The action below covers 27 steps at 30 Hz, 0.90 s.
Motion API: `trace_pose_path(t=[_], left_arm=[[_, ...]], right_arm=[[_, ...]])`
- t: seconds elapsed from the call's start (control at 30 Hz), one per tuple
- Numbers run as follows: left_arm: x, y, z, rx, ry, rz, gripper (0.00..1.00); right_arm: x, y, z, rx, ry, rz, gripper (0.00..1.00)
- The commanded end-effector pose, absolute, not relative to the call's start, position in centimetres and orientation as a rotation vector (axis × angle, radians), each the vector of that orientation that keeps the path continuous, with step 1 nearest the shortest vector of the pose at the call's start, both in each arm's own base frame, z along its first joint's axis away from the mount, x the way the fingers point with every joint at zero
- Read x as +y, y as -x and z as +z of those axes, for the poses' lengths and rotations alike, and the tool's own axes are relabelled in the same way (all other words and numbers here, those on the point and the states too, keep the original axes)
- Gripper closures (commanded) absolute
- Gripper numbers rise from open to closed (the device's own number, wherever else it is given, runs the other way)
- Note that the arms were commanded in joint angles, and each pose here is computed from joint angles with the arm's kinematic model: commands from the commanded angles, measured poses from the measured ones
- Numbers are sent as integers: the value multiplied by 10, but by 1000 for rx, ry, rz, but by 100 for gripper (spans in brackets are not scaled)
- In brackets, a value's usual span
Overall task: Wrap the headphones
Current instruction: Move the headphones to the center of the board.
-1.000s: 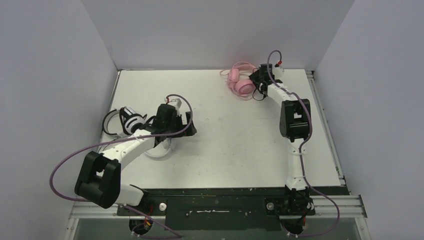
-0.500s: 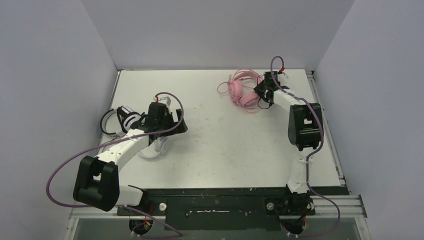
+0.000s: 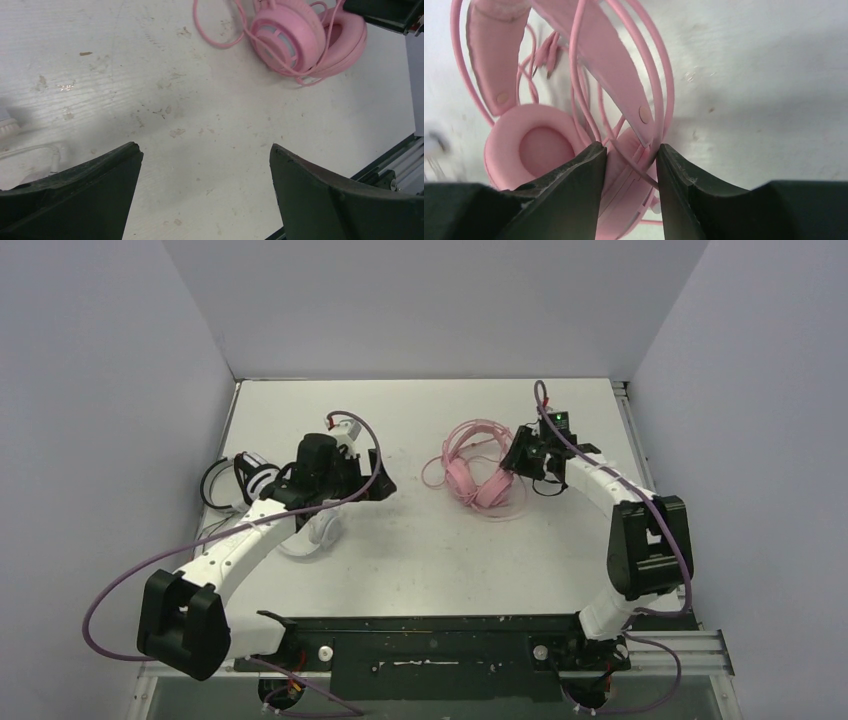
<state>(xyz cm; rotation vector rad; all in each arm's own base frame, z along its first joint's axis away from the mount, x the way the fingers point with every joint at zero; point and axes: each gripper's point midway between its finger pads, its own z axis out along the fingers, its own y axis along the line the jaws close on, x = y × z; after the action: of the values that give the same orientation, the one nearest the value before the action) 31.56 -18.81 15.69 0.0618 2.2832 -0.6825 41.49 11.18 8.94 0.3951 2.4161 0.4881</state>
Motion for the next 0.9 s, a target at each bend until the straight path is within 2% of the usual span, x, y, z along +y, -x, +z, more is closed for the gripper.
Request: trace_pose_path(t=[0.0,0.1,0.2,0.67,0.87], left_arm=[[-213,-318,199,2152,-191,-784,3],[-223,-314,200,2146,-239,-808,3],[-233,-310,196,2159,-282,-798,3],[-232,-348,201,2170,-323,-614,3],[-226,-367,207,2097,-424,-497,3]], right_arm=[[161,-364,114,2448,139,593,59],[185,-337,117,2467,339,616,59],[195,-324,118,2481,406,613,55],[210,-349,134,2353,372,586,52],[187,-353,159,2205,271,482,35]])
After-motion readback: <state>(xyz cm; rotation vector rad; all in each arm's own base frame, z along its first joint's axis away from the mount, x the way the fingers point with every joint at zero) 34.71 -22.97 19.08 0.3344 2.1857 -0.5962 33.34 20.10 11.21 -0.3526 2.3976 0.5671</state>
